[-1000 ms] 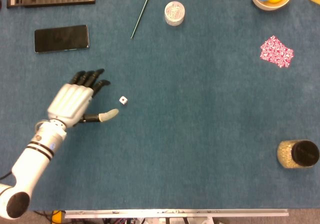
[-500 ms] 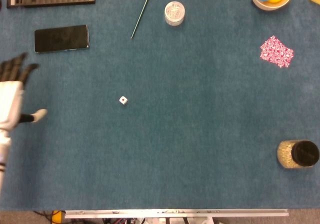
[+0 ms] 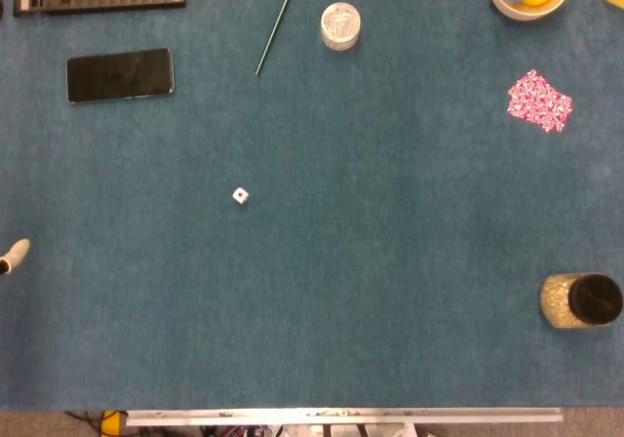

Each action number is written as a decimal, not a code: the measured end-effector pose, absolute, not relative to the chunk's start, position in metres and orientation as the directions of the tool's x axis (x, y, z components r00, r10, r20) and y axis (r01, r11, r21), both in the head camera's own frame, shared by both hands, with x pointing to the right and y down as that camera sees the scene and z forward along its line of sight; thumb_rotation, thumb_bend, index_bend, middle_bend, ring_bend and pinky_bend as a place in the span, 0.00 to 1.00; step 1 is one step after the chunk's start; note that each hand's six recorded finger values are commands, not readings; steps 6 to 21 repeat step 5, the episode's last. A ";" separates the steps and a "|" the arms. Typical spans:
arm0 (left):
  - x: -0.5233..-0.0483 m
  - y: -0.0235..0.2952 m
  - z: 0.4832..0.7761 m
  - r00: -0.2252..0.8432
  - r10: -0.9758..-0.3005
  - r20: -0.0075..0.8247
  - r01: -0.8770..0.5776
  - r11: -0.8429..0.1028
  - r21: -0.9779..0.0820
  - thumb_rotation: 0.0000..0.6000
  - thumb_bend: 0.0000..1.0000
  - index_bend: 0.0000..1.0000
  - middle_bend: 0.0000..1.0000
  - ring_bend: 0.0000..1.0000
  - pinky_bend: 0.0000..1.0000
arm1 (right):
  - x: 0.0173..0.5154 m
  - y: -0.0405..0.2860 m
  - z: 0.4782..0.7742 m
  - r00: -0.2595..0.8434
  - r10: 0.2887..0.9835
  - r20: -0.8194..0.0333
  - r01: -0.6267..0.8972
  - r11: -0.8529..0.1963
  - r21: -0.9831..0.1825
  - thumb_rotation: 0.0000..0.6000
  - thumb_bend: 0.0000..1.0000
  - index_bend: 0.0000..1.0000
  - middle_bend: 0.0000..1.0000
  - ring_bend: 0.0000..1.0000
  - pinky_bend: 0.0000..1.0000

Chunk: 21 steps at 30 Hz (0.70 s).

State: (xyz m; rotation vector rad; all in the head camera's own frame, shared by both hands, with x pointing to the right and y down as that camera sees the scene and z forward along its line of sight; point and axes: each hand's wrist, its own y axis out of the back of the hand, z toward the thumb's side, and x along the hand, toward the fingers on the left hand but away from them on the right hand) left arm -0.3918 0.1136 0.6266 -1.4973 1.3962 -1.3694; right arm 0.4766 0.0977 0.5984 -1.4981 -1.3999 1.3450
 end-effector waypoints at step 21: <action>-0.389 0.114 0.626 -0.109 -0.964 0.242 -0.276 -0.205 -0.939 1.00 0.04 0.15 0.05 0.00 0.00 | 0.475 0.098 0.597 -0.106 0.968 -0.226 0.274 -0.190 -0.943 1.00 0.29 0.25 0.23 0.07 0.14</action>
